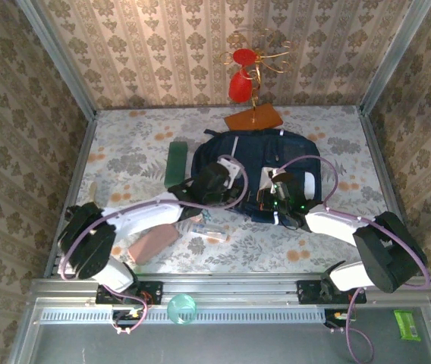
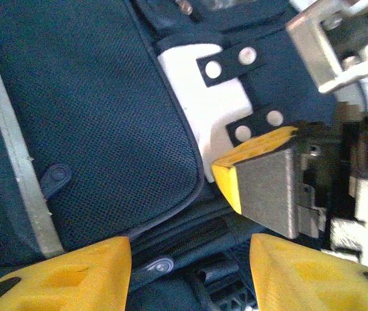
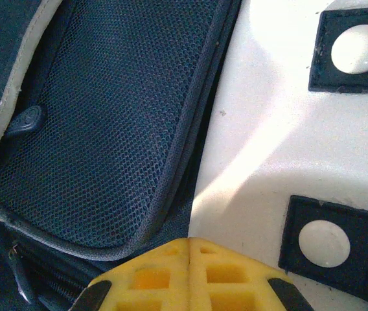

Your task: Pack the student bag

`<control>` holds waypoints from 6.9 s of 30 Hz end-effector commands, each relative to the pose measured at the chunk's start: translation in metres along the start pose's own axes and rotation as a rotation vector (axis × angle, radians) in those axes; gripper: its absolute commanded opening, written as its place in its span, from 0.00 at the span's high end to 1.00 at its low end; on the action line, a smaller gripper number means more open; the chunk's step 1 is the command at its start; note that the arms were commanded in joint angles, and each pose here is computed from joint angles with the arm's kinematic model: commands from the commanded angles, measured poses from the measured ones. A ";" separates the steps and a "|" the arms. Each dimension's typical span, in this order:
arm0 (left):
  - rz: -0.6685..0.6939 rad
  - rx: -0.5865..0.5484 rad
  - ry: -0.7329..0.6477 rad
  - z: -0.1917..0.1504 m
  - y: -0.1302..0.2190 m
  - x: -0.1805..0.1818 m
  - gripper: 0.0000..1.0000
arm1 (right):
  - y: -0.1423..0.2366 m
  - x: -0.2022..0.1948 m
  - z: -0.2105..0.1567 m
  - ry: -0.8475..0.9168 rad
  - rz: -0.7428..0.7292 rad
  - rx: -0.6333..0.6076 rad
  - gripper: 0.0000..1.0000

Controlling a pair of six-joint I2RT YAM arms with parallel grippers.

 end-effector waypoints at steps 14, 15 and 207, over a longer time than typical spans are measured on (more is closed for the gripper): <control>0.471 0.090 0.064 -0.039 -0.046 0.023 0.30 | -0.003 -0.009 -0.005 -0.049 0.002 0.012 0.88; 0.479 0.087 0.066 -0.038 -0.048 0.024 0.31 | -0.004 -0.010 -0.006 -0.050 0.005 0.013 0.88; 0.254 -0.106 -0.205 0.039 0.011 0.030 1.00 | 0.035 0.028 0.030 0.522 -0.035 -0.215 1.00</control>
Point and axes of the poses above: each hand's point on the last joint's axis, 136 mm out from that joint toward the fingers, its own y axis back along the fingers, its own x axis along the line the jaws close on, z = x × y, the point moved 9 cm from there along y, back along the fingers, and after that the axes turned 14 degrees about y, right-handed, at the moved point
